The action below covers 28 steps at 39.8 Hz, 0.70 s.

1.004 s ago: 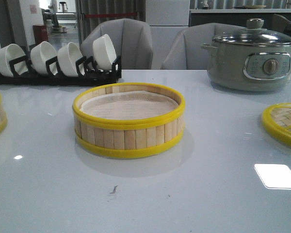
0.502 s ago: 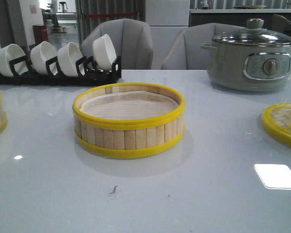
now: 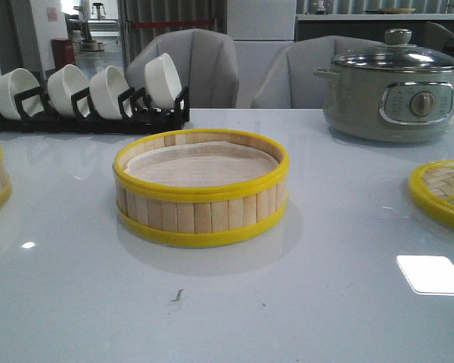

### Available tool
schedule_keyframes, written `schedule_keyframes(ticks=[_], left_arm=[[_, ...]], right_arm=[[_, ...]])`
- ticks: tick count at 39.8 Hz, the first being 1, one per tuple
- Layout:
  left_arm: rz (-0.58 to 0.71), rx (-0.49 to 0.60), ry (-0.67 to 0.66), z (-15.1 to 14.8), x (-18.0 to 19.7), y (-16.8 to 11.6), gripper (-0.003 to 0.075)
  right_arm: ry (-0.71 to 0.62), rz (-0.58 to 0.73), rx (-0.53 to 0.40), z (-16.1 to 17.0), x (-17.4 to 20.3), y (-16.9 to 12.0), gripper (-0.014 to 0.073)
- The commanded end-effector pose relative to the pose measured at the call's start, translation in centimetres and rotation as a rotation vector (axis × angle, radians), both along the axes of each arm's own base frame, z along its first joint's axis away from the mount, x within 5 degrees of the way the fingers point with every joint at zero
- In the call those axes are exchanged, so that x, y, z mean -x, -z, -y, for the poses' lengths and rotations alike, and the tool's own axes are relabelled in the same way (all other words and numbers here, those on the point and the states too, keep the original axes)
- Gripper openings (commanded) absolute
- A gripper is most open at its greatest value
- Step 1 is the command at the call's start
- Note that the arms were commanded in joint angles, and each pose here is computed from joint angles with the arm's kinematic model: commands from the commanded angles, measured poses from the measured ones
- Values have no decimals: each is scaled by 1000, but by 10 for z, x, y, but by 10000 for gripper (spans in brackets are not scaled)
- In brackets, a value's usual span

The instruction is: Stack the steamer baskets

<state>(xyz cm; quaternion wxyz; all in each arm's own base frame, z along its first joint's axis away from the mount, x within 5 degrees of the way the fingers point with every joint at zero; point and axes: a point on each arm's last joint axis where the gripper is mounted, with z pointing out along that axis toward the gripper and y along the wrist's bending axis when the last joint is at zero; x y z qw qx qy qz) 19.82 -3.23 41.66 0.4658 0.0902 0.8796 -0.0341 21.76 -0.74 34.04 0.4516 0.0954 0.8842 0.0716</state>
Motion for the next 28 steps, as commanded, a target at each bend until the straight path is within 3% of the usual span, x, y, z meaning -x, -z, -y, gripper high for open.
schedule_keyframes(ticks=[1, 4, 7, 13, 28], left_arm=[[131, 6, 4, 1, -6, -18, 415], [127, 0, 3, 2, -15, -14, 558], [106, -3, 3, 4, -27, -7, 626], [10, -21, 4, 9, -59, 19, 621], [-121, -40, -26, 13, -131, 89, 621]], right_arm=[[20, 117, -18, 1, -1, -21, 445], [21, 117, -49, -1, -1, -21, 445], [24, 119, -99, -3, -2, -21, 445], [24, 110, -141, -5, -1, -21, 445], [12, 66, -146, -6, 1, -17, 445]])
